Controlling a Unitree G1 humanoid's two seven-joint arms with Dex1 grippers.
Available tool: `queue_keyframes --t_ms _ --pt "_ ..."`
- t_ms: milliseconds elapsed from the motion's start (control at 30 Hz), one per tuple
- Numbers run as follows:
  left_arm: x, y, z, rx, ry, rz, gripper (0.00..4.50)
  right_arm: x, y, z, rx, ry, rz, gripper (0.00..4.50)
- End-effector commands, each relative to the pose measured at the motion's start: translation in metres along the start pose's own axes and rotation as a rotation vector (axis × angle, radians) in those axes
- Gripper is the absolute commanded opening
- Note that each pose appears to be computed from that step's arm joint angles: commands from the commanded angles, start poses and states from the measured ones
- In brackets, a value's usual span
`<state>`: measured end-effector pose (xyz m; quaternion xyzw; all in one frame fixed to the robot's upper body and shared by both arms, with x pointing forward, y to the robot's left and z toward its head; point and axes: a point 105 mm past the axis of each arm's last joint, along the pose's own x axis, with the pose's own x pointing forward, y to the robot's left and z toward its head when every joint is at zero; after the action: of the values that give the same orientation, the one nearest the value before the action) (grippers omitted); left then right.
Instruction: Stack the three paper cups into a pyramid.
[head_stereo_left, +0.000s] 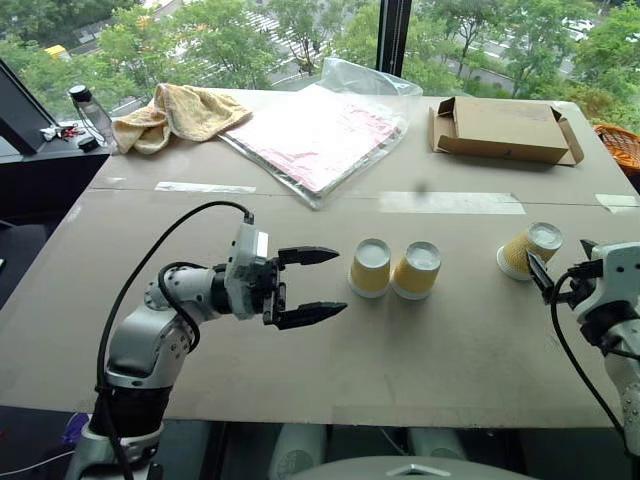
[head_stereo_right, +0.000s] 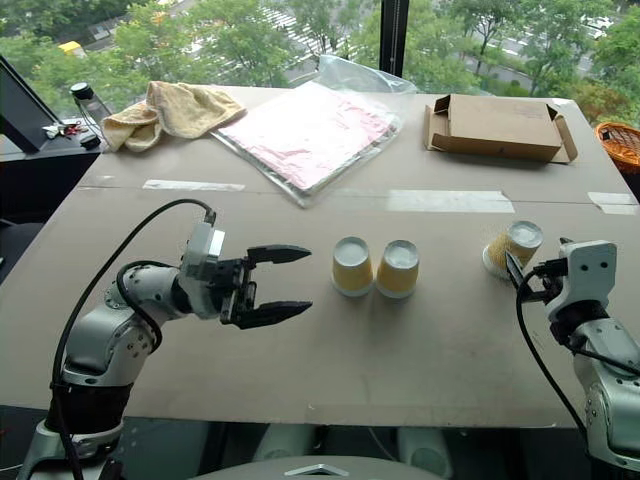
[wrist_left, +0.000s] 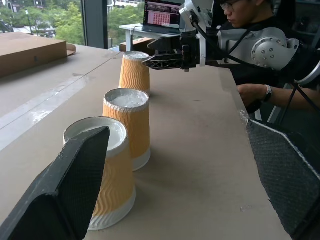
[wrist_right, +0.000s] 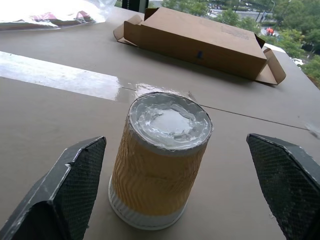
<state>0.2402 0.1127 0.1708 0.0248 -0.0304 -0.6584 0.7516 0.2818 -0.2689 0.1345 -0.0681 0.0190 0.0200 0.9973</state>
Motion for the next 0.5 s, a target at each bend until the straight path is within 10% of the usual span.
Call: queue_keyframes --t_ms 33,200,433,500 --pt "0.005 -0.009 0.012 0.020 -0.036 -0.023 4.45 0.007 -0.003 0.008 0.035 -0.007 -0.007 4.50" --pt "0.007 -0.013 0.013 0.011 -0.040 -0.023 4.45 0.023 -0.004 0.008 0.053 0.007 -0.027 4.50" --pt "0.006 -0.014 0.024 0.021 -0.062 -0.008 4.50 0.024 -0.003 0.007 0.065 0.000 -0.017 2.13" --pt "0.005 -0.015 0.025 0.023 -0.066 0.003 4.50 0.022 -0.002 0.014 0.056 -0.033 0.002 2.12"
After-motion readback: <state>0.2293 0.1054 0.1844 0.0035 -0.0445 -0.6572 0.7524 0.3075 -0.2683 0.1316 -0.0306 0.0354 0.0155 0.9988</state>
